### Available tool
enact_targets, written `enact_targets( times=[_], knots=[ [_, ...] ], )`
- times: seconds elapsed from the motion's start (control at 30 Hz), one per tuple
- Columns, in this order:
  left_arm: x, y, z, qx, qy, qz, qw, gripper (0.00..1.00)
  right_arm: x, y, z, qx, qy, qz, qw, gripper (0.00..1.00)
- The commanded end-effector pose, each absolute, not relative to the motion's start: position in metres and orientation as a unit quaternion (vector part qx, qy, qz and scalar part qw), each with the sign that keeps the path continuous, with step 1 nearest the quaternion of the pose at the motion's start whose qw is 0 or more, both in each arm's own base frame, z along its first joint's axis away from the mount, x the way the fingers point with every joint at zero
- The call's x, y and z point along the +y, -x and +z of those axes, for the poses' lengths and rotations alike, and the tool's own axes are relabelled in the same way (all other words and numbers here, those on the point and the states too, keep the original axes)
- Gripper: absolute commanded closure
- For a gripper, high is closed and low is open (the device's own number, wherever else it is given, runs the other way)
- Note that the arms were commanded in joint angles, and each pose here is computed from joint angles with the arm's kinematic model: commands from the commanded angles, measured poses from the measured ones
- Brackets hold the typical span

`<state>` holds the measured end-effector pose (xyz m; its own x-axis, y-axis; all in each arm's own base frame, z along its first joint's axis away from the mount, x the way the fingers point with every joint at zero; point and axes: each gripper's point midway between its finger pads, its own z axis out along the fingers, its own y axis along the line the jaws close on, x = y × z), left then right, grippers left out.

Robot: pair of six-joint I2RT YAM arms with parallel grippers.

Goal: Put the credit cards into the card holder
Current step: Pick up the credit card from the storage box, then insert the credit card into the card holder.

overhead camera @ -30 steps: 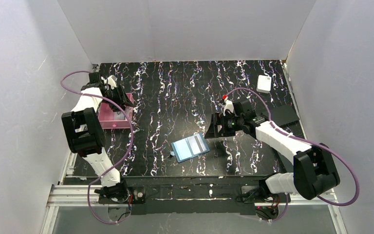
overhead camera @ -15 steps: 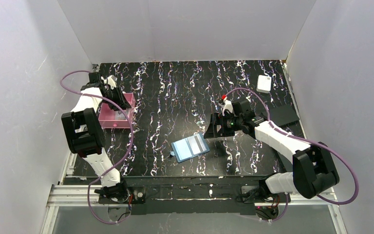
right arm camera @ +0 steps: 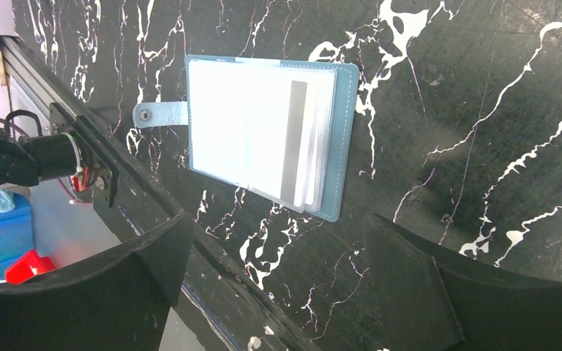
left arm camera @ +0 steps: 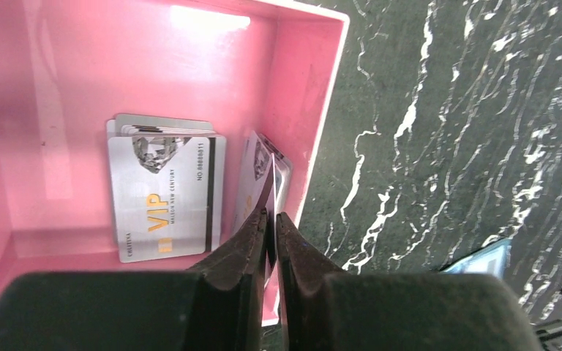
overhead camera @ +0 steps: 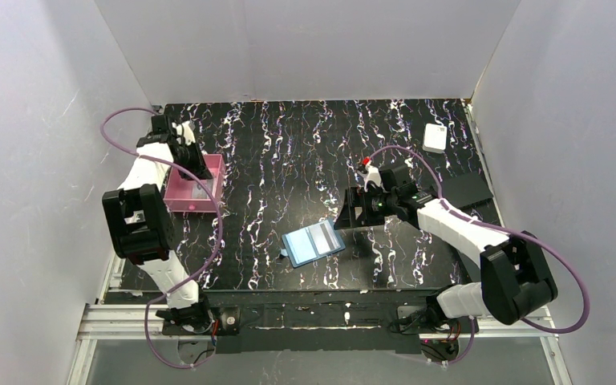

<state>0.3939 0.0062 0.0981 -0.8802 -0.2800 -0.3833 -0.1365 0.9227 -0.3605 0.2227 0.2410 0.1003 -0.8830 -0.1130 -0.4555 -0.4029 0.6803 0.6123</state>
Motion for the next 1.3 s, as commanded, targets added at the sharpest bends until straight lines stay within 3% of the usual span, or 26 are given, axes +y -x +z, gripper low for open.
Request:
enact_targets(
  times=[0.0,0.1,0.27,0.43,0.53,0.6,0.67,0.77,0.87,1.03,1.27],
  knots=[
    [0.006,-0.382,0.119,0.963,0.084,-0.120,0.225,0.95,0.251,-0.233,0.113,0.884,0.155,0.385,0.215,0.06],
    [0.012,-0.380,0.124,0.967,0.075,-0.076,0.229,1.00,0.253,-0.232,0.113,0.884,0.157,0.385,0.214,0.06],
    [0.034,-0.380,0.152,0.961,0.082,0.022,0.264,1.00,0.254,-0.232,0.111,0.885,0.158,0.383,0.212,0.06],
    [0.054,-0.377,0.228,0.918,0.094,0.152,0.354,1.00,0.257,-0.233,0.109,0.887,0.161,0.379,0.211,0.06],
    [0.036,-0.373,0.278,0.891,0.068,0.169,0.416,1.00,0.256,-0.235,0.108,0.890,0.161,0.371,0.212,0.06],
    [0.002,-0.368,0.300,0.891,0.048,0.080,0.445,1.00,0.255,-0.238,0.108,0.891,0.162,0.366,0.214,0.06],
    [-0.058,-0.358,0.313,0.887,-0.002,-0.082,0.453,1.00,0.258,-0.239,0.112,0.889,0.169,0.365,0.216,0.06],
    [-0.145,-0.322,0.327,0.846,-0.086,-0.329,0.410,1.00,0.270,-0.237,0.128,0.873,0.190,0.389,0.224,0.06],
    [-0.191,-0.288,0.322,0.801,-0.106,-0.467,0.360,1.00,0.296,-0.225,0.170,0.823,0.211,0.474,0.233,0.05],
    [-0.236,-0.252,0.311,0.740,-0.116,-0.580,0.320,1.00,0.323,-0.194,0.264,0.688,0.201,0.649,0.255,0.06],
    [-0.254,-0.225,0.299,0.719,-0.114,-0.621,0.290,1.00,0.318,-0.187,0.286,0.660,0.162,0.685,0.264,0.16]
  ],
)
